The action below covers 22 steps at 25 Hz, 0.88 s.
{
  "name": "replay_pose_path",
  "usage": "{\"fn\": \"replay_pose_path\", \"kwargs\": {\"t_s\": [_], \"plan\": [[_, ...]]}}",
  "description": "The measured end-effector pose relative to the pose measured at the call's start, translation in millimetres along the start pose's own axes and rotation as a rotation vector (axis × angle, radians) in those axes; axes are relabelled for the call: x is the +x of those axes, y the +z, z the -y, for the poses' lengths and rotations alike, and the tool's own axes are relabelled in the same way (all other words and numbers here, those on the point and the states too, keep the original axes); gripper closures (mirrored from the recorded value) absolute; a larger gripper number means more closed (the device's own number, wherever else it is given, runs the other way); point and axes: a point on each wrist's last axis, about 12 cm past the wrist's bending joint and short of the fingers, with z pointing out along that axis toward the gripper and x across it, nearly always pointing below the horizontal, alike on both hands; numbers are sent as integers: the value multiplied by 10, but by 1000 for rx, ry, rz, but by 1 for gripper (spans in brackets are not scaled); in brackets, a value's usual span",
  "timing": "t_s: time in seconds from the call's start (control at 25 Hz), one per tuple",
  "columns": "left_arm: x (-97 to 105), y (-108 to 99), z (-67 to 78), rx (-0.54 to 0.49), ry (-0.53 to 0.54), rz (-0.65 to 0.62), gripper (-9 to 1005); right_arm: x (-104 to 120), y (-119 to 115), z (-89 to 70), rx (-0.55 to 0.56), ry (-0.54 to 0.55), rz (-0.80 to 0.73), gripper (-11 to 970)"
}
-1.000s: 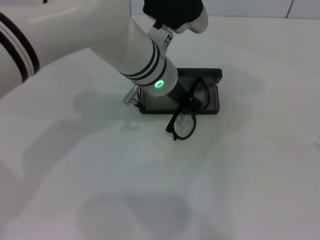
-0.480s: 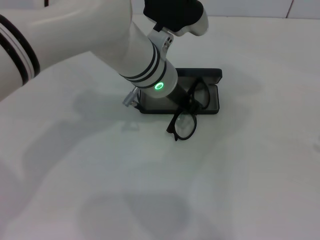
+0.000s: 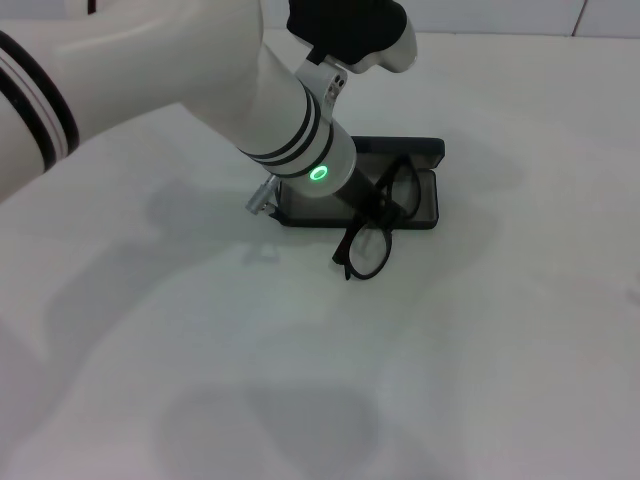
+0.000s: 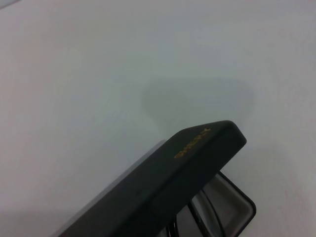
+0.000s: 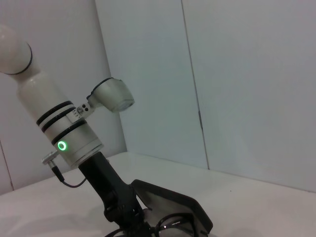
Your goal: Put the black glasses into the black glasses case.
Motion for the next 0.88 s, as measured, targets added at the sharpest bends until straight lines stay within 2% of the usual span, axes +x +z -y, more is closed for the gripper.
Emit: {"fn": "replay_pose_path", "kwargs": {"t_s": [0.08,0.16,0.88], "plan": [[-2,-1,1,0,1,1,780,3,0,-1,-1,1,-3,755],[-3,-2,8,0,4,0,868,6,1,-3,-2,2,-5,755],[-28,-64,73,17,23,18,900,17,-5,-12,-1,5,-6,755]]}}
